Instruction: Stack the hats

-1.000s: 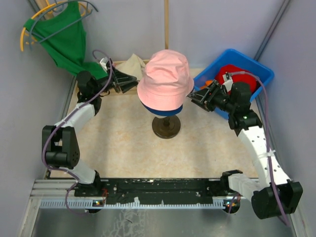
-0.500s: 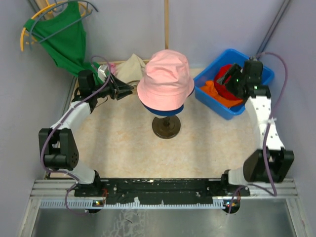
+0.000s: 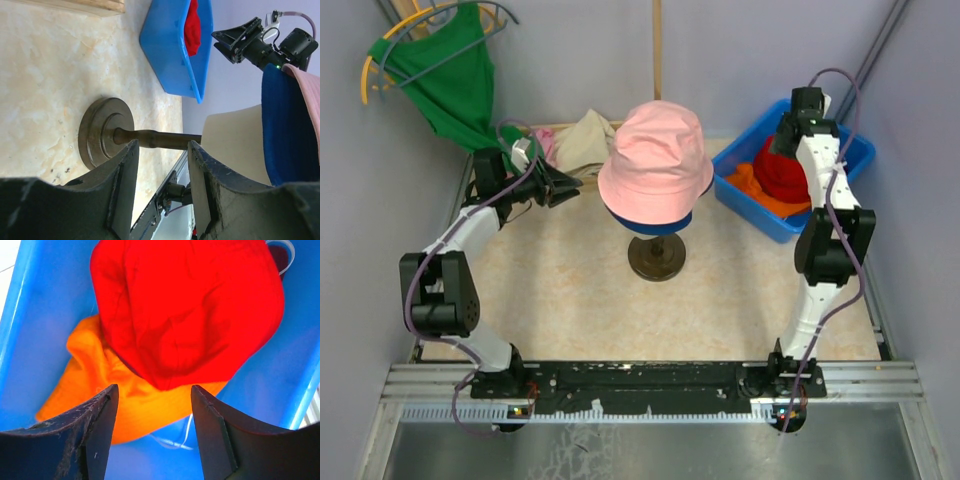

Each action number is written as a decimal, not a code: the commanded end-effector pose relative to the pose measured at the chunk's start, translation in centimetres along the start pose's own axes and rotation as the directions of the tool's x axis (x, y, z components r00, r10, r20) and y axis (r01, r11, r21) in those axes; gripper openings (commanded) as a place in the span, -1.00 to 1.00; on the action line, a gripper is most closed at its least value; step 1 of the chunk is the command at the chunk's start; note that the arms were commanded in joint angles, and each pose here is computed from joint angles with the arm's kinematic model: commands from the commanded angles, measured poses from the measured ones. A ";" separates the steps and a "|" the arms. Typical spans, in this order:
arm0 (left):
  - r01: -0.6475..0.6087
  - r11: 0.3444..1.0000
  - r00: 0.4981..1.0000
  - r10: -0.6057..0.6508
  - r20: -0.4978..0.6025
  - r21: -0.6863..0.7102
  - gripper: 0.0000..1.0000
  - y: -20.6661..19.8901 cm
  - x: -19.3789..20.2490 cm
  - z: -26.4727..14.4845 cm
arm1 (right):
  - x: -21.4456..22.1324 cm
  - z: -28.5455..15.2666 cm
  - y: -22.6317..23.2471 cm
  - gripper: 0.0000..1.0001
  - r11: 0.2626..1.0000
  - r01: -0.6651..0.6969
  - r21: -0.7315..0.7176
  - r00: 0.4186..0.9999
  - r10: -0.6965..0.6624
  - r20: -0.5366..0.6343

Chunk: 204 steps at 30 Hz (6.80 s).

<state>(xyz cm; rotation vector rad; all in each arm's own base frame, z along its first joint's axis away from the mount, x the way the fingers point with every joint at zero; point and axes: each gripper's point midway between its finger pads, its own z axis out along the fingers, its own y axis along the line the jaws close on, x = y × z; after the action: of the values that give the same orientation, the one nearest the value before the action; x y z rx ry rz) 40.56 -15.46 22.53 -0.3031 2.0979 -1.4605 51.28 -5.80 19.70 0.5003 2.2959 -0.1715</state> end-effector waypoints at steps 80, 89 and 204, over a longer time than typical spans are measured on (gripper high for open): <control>-0.081 0.988 0.996 0.085 -0.028 0.133 0.04 -5.6 2.2 -5.4 | -19.1 -49.8 11.5 -1.00 -0.174 -0.224 -0.959 0.843 0.459 -0.280; -0.080 0.985 0.996 0.085 -0.026 0.153 0.04 -5.9 2.6 -5.4 | -16.1 -51.4 15.4 -1.00 -0.245 -0.358 -0.901 0.851 0.312 -0.423; 0.037 0.791 0.992 0.044 -0.117 0.611 0.22 -23.7 1.2 0.0 | -4.0 -43.1 13.7 0.15 -0.030 -0.499 -0.866 0.825 0.289 -0.485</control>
<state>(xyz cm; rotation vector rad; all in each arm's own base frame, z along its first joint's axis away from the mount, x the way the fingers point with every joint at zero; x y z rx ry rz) 37.38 -24.90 41.68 -0.0277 1.6609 -2.0933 32.69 17.45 51.14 0.4705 1.7219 1.7341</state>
